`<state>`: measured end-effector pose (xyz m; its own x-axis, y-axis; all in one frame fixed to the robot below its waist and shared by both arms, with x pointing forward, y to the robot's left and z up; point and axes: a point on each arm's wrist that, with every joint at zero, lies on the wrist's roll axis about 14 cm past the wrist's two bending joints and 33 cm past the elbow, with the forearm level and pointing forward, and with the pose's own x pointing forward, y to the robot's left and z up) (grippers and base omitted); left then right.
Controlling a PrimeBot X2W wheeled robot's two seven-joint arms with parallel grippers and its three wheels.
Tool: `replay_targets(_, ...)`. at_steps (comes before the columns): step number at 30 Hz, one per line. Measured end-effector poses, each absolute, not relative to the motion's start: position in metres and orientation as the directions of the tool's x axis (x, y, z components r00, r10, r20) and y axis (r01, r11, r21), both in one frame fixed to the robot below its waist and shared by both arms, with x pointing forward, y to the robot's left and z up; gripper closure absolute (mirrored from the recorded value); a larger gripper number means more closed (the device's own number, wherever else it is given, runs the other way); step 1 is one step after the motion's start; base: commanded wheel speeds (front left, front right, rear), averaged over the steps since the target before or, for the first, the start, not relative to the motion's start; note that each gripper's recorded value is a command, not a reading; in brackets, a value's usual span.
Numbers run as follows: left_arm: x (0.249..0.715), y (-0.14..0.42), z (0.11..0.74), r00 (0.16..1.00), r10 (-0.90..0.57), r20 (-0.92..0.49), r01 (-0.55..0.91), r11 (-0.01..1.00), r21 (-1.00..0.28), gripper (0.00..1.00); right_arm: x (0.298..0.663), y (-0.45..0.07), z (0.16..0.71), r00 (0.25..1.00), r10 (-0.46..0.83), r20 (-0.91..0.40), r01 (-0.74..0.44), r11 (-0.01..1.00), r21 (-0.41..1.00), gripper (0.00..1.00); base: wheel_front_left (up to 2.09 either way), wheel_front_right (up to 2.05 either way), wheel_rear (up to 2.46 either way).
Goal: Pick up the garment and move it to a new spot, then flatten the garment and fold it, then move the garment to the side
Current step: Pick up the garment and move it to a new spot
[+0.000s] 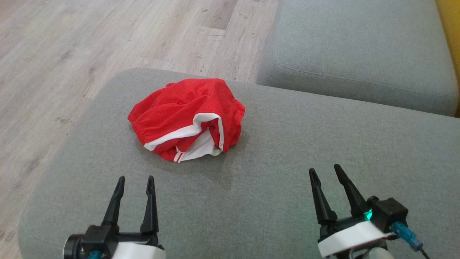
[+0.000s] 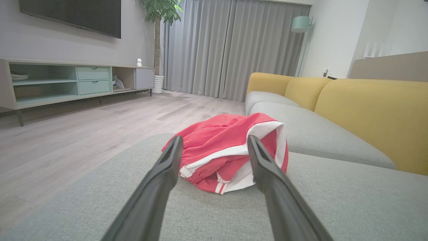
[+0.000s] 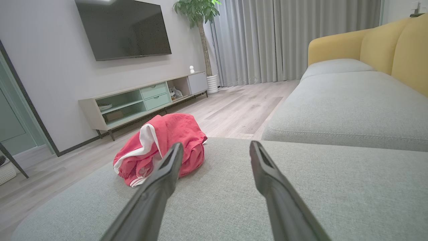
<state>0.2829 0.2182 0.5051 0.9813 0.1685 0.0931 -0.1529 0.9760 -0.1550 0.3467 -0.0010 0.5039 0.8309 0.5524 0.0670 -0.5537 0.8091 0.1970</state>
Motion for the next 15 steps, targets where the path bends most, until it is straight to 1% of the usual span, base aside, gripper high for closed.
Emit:
replay_targets(9,0.284,0.224,0.505,0.98,0.176,0.09,-0.162,0.977,-0.139,0.0,0.345,0.002,0.501,0.826,0.561,0.059,-0.56,0.803,0.202,0.0,0.0,0.0,0.0)
replay_targets(12,0.29,0.217,0.5,0.989,0.13,0.073,-0.121,0.986,-0.118,0.0,0.346,-0.001,0.496,0.832,0.553,0.047,-0.55,0.808,0.212,0.0,0.0,0.0,0.0)
replay_targets(15,0.312,0.205,0.492,1.0,0.022,0.022,-0.021,0.997,-0.076,0.0,0.352,-0.011,0.489,0.851,0.524,0.029,-0.516,0.826,0.227,0.0,0.0,0.0,0.0)
